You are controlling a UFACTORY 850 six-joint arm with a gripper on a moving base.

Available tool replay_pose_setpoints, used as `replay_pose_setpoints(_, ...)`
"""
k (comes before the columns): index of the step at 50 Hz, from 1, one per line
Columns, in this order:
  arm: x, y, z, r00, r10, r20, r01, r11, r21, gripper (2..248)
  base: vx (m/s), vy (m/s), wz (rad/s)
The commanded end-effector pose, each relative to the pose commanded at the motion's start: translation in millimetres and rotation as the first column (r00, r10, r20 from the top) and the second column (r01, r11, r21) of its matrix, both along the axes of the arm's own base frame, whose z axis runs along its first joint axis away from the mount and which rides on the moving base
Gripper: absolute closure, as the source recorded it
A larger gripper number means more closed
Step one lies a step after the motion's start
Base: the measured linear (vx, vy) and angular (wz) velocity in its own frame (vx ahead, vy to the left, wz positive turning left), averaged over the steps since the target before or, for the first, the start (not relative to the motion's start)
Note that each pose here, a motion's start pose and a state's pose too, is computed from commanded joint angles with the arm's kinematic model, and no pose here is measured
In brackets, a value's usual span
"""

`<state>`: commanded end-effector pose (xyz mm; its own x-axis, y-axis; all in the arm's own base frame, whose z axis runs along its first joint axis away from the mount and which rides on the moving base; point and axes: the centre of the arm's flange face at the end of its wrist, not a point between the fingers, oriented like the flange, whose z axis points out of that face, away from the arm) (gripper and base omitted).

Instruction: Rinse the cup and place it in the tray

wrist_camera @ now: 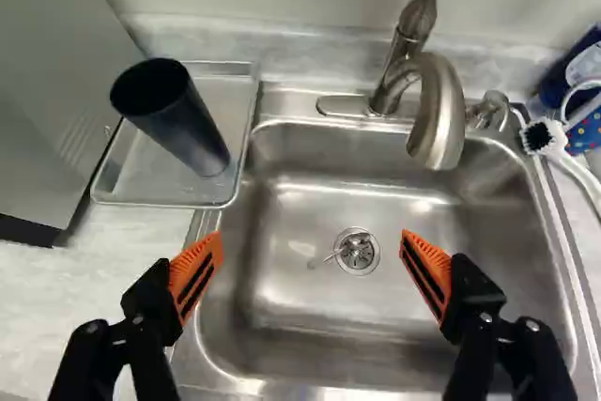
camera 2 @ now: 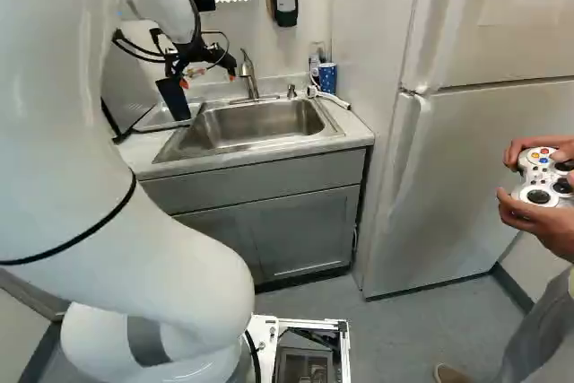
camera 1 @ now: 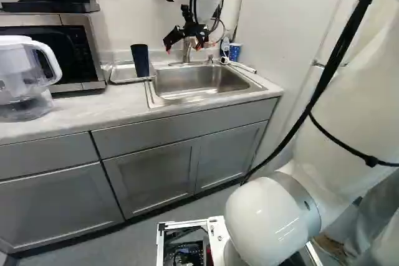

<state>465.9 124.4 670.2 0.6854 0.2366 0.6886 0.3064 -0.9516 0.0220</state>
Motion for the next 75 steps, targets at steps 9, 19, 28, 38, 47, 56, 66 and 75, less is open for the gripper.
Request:
replay_pose_setpoints(9,-9,-15.1,-2.8,0.999,-0.03,-0.043,0.03,1.0,0.002,3,0.0,0.0,0.0)
replay_pose_setpoints(19,-18,-31.9,-5.6,0.994,-0.064,-0.084,0.065,0.998,0.004,3,0.0,0.0,0.0)
replay_pose_setpoints(28,-24,-46.9,-6.7,0.991,-0.095,-0.098,0.096,0.995,0.004,3,0.0,0.0,0.0)
replay_pose_setpoints(38,-25,-53.0,-6.8,0.989,-0.108,-0.097,0.109,0.994,0.005,3,0.0,0.0,0.0)
replay_pose_setpoints(47,-25,-53.0,-6.8,0.989,-0.108,-0.097,0.109,0.994,0.005,3,0.0,0.0,0.0)
replay_pose_setpoints(56,-25,-53.0,-6.8,0.989,-0.108,-0.097,0.109,0.994,0.005,3,0.0,0.0,0.0)
replay_pose_setpoints(66,-25,-53.0,-6.8,0.989,-0.108,-0.097,0.109,0.994,0.005,3,0.0,0.0,0.0)
replay_pose_setpoints(75,-25,-53.0,-6.8,0.989,-0.108,-0.097,0.109,0.994,0.005,3,0.0,0.0,0.0)
